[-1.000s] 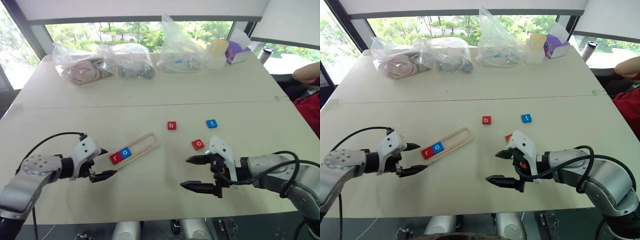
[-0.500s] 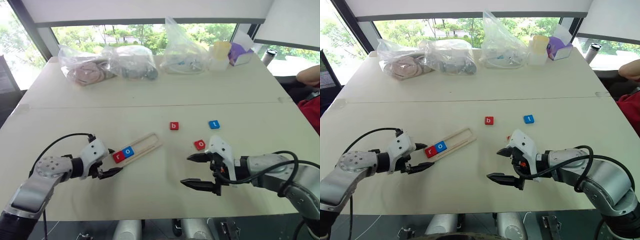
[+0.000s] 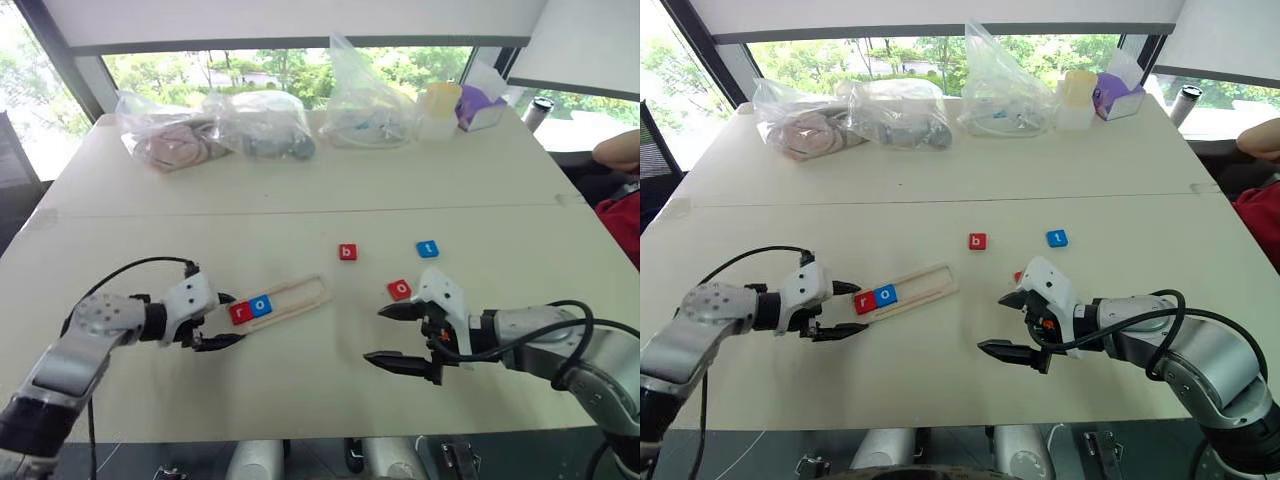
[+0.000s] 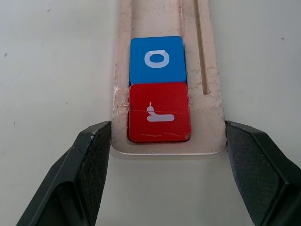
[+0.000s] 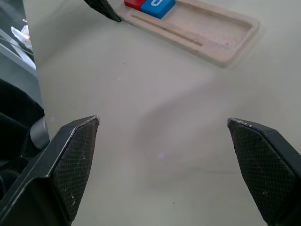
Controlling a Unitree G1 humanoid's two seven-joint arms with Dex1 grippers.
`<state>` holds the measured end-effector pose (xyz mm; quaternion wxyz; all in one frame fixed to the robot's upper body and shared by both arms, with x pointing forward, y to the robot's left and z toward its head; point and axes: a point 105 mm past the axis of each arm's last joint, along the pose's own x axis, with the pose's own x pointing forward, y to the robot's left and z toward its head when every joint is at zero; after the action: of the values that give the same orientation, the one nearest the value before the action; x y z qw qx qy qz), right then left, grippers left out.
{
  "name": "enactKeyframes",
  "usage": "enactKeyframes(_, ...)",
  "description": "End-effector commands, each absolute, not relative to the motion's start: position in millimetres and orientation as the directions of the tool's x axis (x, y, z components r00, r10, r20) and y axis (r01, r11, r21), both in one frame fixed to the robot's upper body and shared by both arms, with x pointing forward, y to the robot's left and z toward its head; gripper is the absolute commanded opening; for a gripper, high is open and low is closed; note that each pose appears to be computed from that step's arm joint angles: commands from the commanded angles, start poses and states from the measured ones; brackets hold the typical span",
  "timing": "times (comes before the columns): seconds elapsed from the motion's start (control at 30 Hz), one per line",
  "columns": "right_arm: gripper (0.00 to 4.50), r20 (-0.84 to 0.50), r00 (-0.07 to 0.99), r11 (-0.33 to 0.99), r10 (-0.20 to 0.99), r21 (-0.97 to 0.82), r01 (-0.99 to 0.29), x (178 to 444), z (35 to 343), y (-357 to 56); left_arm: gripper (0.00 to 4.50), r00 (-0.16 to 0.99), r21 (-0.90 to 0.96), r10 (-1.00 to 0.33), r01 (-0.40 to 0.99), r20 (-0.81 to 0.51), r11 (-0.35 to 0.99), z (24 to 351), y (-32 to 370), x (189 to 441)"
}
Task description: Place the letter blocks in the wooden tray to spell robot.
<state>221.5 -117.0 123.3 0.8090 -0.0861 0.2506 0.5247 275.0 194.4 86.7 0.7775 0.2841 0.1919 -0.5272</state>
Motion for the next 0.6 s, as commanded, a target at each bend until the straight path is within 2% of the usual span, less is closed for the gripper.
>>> enactKeyframes(0.03,4.5,-0.48,0.363,0.456,0.799,0.089,-0.886,225,128,-122,3.13,0.298,0.256,-0.724,0.951,-0.622,0.172,95,197,288)
enactKeyframes(0.23,4.5,-0.47,0.404,0.499,0.785,0.092,-0.862,223,124,-125,3.13,0.189,0.276,-0.738,0.961,-0.647,0.004,98,180,316)
enactKeyframes(0.4,4.5,-0.464,0.418,0.512,0.781,0.092,-0.854,221,122,-121,3.13,0.122,0.239,-0.735,0.97,-0.666,-0.055,92,174,320)
enactKeyframes(0.47,4.5,-0.462,0.431,0.523,0.775,0.088,-0.847,222,122,-121,4.19,0.123,0.234,-0.735,0.971,-0.667,-0.05,91,174,320)
enactKeyframes(0.5,4.5,-0.461,0.437,0.529,0.772,0.086,-0.844,223,123,-122,4.47,0.116,0.221,-0.739,0.974,-0.664,-0.045,90,174,319)
enactKeyframes(0.6,4.5,-0.461,0.451,0.541,0.765,0.079,-0.837,226,123,-123,4.47,0.109,0.203,-0.747,0.978,-0.656,-0.036,91,174,314)
